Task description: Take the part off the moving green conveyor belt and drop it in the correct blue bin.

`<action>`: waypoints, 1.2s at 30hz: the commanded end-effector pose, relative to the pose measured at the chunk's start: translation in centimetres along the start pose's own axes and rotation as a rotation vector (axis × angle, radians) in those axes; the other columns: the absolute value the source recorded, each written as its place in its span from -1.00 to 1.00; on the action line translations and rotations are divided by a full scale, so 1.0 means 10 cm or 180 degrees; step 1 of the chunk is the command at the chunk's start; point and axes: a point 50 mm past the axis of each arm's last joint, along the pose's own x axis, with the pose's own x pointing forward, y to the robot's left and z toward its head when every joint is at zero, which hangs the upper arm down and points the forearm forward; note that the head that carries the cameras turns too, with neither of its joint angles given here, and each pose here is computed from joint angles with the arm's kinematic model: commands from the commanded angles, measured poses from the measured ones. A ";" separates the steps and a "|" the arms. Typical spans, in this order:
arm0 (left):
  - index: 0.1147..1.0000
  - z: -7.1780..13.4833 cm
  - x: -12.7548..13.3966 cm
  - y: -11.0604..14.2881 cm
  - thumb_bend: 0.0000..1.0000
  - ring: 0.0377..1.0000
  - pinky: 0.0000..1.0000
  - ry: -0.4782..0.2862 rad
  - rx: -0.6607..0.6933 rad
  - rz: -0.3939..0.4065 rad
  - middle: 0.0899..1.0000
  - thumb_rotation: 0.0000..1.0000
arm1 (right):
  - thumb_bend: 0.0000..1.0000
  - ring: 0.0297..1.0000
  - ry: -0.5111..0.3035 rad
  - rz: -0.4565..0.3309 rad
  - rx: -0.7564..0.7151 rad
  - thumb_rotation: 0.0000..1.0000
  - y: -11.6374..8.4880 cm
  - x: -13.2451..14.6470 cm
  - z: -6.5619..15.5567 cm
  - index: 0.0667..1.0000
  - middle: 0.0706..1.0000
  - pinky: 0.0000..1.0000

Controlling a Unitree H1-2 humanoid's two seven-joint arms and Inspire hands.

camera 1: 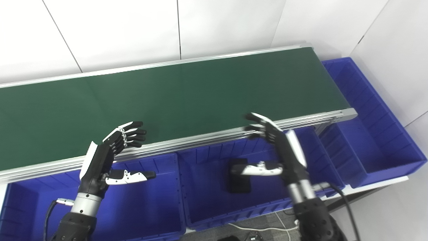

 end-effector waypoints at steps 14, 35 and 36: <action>0.50 -0.02 0.08 -0.19 0.67 0.35 0.25 -0.0140 0.0048 -0.0167 0.42 -1.00 | 1.00 0.46 -0.0080 0.0322 0.0287 -0.42 0.47 0.41 -0.12 0.59 0.69 0.26; 0.48 -0.09 0.18 -0.57 0.69 0.37 0.31 -0.0070 0.0194 -0.0148 0.44 -0.99 | 0.76 0.47 0.0285 0.0403 0.0275 -0.65 0.19 0.29 -0.60 0.61 0.72 0.24; 0.48 -0.09 0.18 -0.57 0.69 0.37 0.31 -0.0069 0.0186 -0.0146 0.44 -1.00 | 0.77 0.47 0.0292 0.0406 0.0280 -0.65 0.18 0.28 -0.61 0.61 0.72 0.24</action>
